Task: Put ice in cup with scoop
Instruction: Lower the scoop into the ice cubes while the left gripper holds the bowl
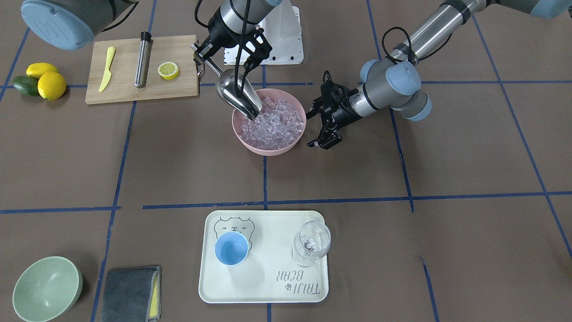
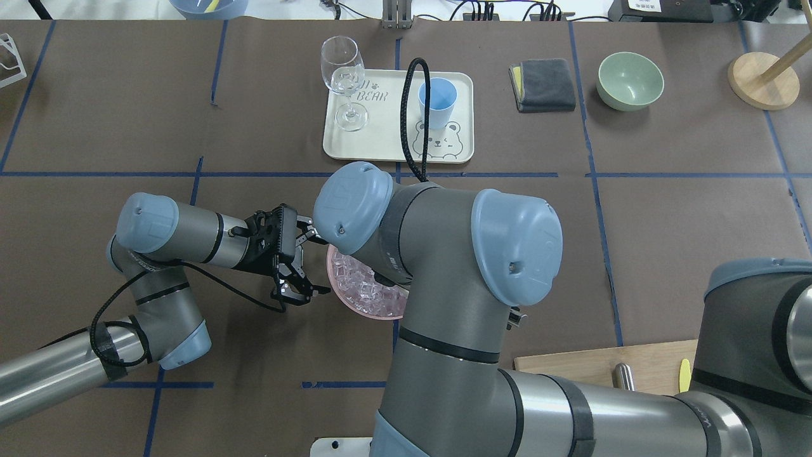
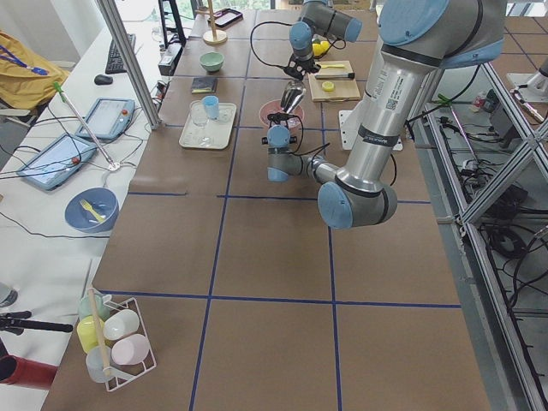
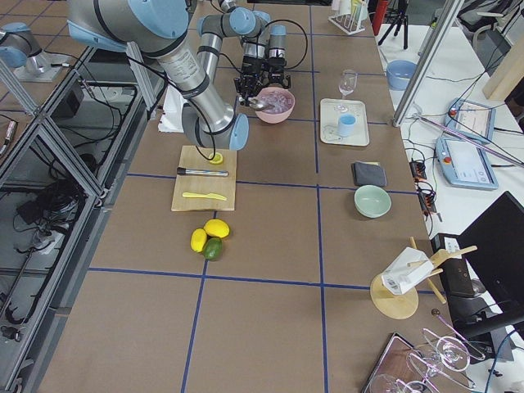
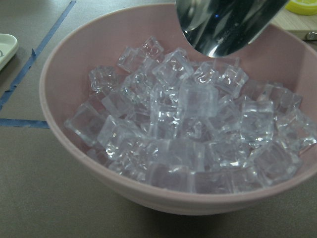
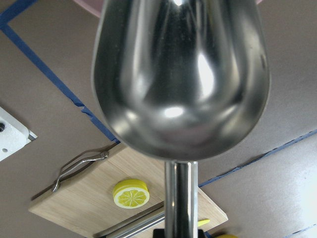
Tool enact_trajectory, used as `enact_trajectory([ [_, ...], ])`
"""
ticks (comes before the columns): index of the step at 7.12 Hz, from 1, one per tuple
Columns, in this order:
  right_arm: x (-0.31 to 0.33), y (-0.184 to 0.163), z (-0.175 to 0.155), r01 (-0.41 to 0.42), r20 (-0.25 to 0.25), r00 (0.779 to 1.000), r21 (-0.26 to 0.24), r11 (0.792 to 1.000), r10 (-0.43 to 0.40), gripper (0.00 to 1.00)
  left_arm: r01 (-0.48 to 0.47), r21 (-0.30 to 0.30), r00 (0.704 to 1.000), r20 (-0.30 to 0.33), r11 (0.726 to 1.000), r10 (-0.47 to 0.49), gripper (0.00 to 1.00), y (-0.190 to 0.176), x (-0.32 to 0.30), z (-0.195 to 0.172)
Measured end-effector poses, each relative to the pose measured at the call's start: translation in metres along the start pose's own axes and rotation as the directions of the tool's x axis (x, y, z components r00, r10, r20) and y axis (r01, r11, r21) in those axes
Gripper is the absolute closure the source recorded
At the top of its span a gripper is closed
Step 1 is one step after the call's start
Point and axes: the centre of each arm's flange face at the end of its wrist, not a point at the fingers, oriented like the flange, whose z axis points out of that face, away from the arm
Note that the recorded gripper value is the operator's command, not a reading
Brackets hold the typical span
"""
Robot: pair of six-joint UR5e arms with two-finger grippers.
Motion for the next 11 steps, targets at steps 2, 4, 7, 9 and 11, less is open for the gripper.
enact_trajectory([
  [2, -0.007, -0.02, -0.003, 0.004, -0.006, 1.0, -0.035, 0.999, -0.004, 1.0, 0.0, 0.001, 1.0, 0.0, 1.0, 0.0, 0.0, -0.001, 0.0, 0.0],
  [4, -0.011, -0.03, -0.004, 0.004, -0.011, 1.0, -0.051, 0.999, -0.005, 1.0, -0.001, 0.002, 1.0, 0.0, 1.0, 0.001, 0.0, -0.001, 0.0, 0.0],
  [7, -0.014, -0.045, 0.006, 0.015, -0.028, 0.999, -0.037, 0.999, -0.016, 1.0, -0.001, 0.004, 1.0, 0.0, 1.0, 0.001, 0.0, -0.003, 0.0, 0.001],
  [9, -0.018, -0.054, 0.013, 0.016, -0.027, 0.999, -0.015, 1.0, -0.016, 1.0, -0.001, 0.004, 1.0, -0.001, 1.0, 0.001, 0.0, -0.003, 0.0, 0.001],
  [11, -0.018, -0.059, 0.022, 0.016, -0.025, 1.0, 0.015, 1.0, -0.015, 1.0, -0.001, 0.004, 1.0, -0.002, 1.0, 0.001, 0.0, -0.003, 0.0, 0.001],
])
